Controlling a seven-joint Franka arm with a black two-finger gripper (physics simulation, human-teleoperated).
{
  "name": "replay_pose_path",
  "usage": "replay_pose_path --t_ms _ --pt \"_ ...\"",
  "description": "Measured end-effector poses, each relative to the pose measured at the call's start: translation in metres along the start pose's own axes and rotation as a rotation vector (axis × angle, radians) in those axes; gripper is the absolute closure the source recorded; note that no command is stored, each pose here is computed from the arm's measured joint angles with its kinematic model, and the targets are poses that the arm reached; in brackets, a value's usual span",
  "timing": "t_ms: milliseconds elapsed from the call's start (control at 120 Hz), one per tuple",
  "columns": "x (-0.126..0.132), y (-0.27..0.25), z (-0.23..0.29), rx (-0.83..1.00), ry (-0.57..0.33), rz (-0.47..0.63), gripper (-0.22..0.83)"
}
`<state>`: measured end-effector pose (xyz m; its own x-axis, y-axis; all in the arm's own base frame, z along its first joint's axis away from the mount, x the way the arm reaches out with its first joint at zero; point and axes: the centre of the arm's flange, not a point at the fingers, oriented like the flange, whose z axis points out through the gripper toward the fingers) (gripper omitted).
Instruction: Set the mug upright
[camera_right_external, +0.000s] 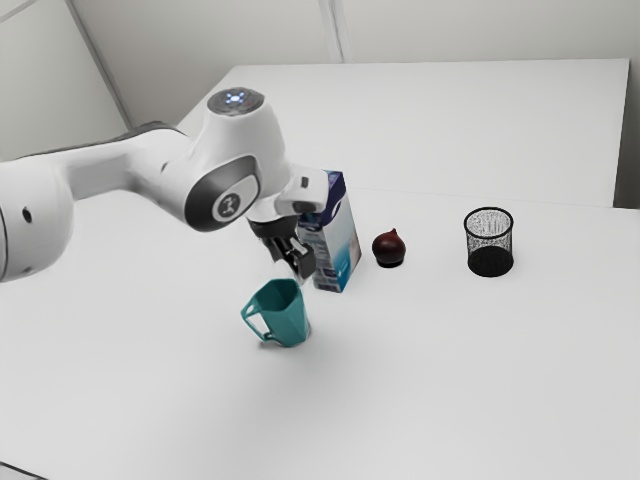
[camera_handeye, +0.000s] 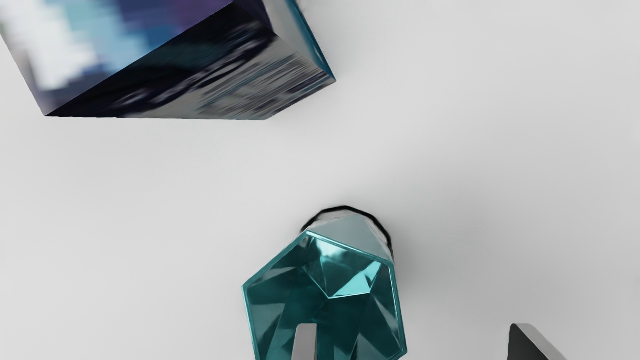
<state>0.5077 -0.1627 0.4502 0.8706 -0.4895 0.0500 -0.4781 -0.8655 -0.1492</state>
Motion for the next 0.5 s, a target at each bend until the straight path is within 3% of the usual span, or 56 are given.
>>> replay_pose_path --t_ms 175,500 --pt "0.030 -0.028 -0.075 -0.012 0.063 -0.055 0.10" --pt "0.031 -0.088 -0.158 -0.053 0.022 -0.233 0.02"
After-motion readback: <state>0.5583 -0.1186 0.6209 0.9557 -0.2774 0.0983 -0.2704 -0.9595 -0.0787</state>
